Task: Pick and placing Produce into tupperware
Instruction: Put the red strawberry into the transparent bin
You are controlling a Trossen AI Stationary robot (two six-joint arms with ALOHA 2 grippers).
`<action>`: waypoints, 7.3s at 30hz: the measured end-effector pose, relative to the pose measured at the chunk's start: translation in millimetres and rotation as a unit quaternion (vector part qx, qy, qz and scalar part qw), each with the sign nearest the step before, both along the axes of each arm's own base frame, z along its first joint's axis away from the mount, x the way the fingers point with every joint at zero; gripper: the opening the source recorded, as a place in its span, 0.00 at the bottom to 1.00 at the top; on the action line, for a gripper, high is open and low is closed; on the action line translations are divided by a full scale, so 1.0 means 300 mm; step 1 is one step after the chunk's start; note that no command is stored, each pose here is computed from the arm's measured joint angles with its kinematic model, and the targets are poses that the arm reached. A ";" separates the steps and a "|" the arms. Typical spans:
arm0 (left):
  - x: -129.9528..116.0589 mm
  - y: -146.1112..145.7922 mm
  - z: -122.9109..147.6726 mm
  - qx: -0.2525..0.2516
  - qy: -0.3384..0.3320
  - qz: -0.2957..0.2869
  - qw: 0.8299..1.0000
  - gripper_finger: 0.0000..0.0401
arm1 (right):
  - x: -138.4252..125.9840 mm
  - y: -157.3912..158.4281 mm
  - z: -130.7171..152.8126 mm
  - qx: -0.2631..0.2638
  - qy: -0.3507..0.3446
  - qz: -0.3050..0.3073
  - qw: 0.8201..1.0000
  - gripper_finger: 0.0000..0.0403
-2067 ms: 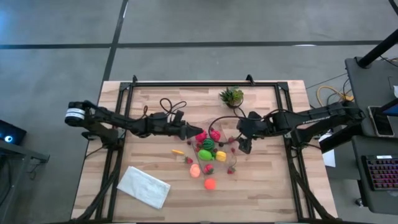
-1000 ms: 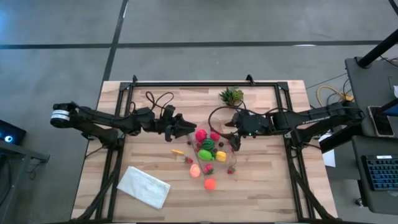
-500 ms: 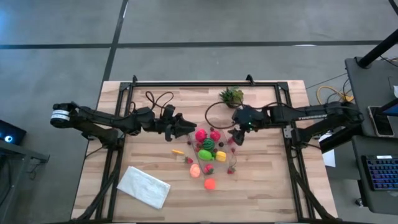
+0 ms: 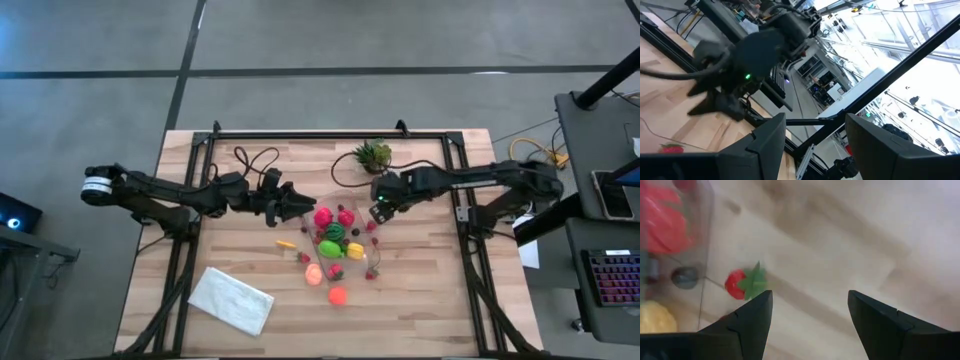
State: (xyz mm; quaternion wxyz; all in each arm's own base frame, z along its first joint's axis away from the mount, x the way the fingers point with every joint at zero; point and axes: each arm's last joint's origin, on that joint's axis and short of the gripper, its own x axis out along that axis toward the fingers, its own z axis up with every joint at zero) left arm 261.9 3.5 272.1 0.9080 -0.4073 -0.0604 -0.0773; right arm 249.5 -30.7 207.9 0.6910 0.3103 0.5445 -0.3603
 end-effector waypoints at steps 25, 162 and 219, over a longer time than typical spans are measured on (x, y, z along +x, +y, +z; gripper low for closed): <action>-0.001 0.000 -0.014 0.003 0.013 0.002 1.000 0.48 | 0.126 0.004 -0.070 0.053 0.000 -0.066 0.996 0.62; -0.004 0.003 -0.042 0.008 0.034 0.023 0.999 0.48 | 0.193 0.157 0.060 0.023 -0.254 0.370 0.893 0.38; -0.007 -0.026 -0.078 0.025 0.076 0.006 0.997 0.48 | -0.081 0.148 -0.139 0.082 -0.086 0.127 0.985 0.59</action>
